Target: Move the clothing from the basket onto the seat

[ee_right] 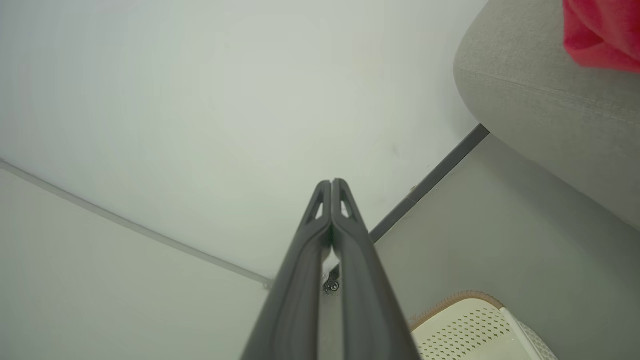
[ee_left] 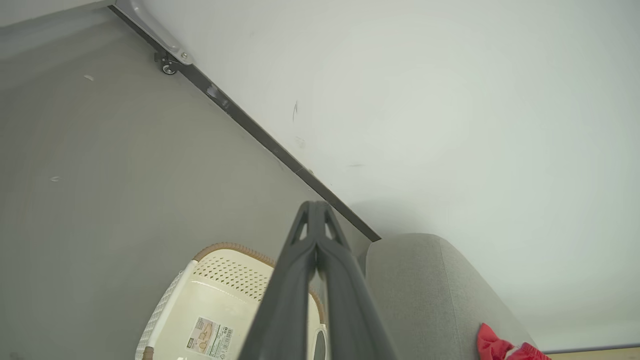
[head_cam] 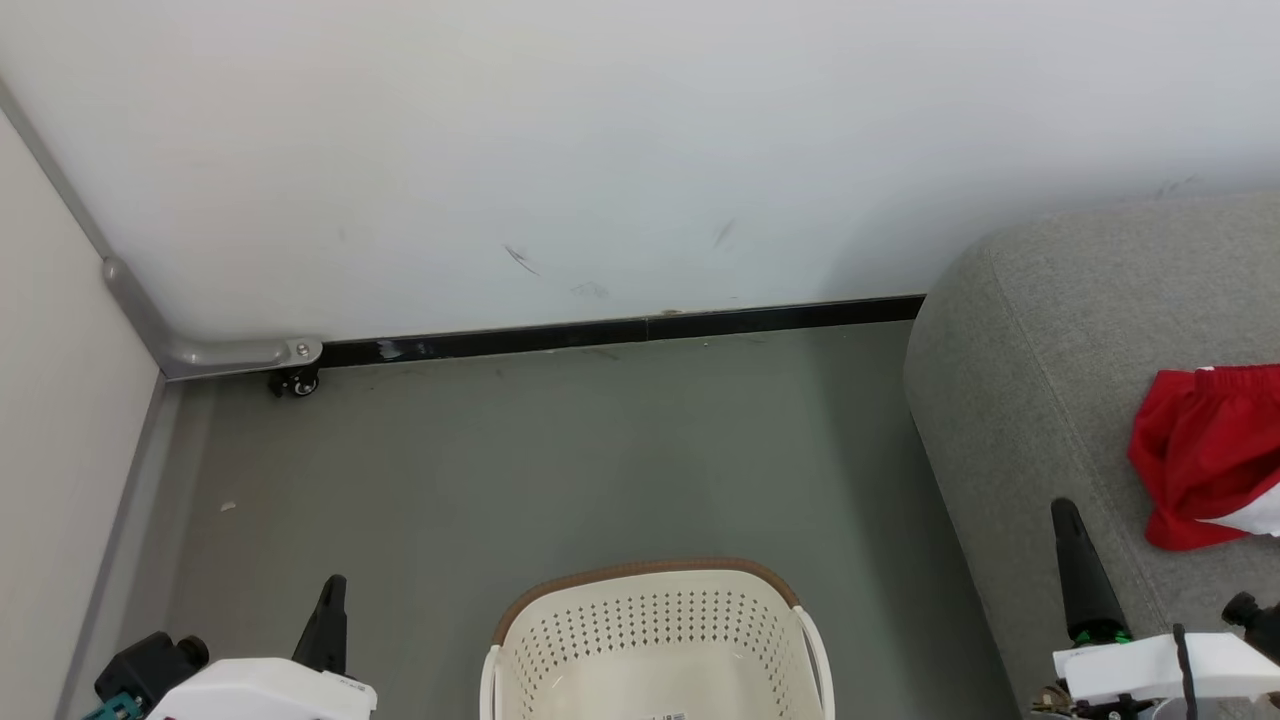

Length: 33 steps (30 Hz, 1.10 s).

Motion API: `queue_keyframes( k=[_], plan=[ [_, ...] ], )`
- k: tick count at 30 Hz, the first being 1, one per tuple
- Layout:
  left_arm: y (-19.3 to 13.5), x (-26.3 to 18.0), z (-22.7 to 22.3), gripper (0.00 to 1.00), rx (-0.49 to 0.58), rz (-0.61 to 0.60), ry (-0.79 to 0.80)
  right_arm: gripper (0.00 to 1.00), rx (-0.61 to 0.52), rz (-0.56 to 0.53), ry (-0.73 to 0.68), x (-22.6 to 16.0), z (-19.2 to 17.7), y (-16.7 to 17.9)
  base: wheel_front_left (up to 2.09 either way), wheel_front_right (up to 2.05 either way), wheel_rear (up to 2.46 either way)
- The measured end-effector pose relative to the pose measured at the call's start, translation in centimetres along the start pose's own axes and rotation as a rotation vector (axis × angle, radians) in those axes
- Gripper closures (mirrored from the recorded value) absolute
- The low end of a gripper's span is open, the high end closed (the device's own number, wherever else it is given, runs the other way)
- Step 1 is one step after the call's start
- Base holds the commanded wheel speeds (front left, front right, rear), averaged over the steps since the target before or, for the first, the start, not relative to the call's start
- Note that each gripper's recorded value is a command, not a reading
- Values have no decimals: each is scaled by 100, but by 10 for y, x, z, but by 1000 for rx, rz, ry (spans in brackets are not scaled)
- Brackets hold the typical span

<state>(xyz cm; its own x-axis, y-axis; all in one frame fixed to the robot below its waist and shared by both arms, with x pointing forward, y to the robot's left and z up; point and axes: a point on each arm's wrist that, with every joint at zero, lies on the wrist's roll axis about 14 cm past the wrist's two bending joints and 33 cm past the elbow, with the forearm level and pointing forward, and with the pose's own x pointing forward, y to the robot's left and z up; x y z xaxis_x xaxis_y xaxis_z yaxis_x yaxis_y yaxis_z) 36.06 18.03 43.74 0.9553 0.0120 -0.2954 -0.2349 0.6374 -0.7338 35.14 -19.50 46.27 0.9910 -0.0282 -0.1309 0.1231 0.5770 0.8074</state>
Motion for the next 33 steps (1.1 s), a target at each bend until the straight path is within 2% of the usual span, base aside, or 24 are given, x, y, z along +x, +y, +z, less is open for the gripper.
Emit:
queue_keyframes(
  k=[33],
  plan=[
    [-16,2,19,100,-521,-128,-6,100,470,25,-16,15,14,6,0,0,0]
  ],
)
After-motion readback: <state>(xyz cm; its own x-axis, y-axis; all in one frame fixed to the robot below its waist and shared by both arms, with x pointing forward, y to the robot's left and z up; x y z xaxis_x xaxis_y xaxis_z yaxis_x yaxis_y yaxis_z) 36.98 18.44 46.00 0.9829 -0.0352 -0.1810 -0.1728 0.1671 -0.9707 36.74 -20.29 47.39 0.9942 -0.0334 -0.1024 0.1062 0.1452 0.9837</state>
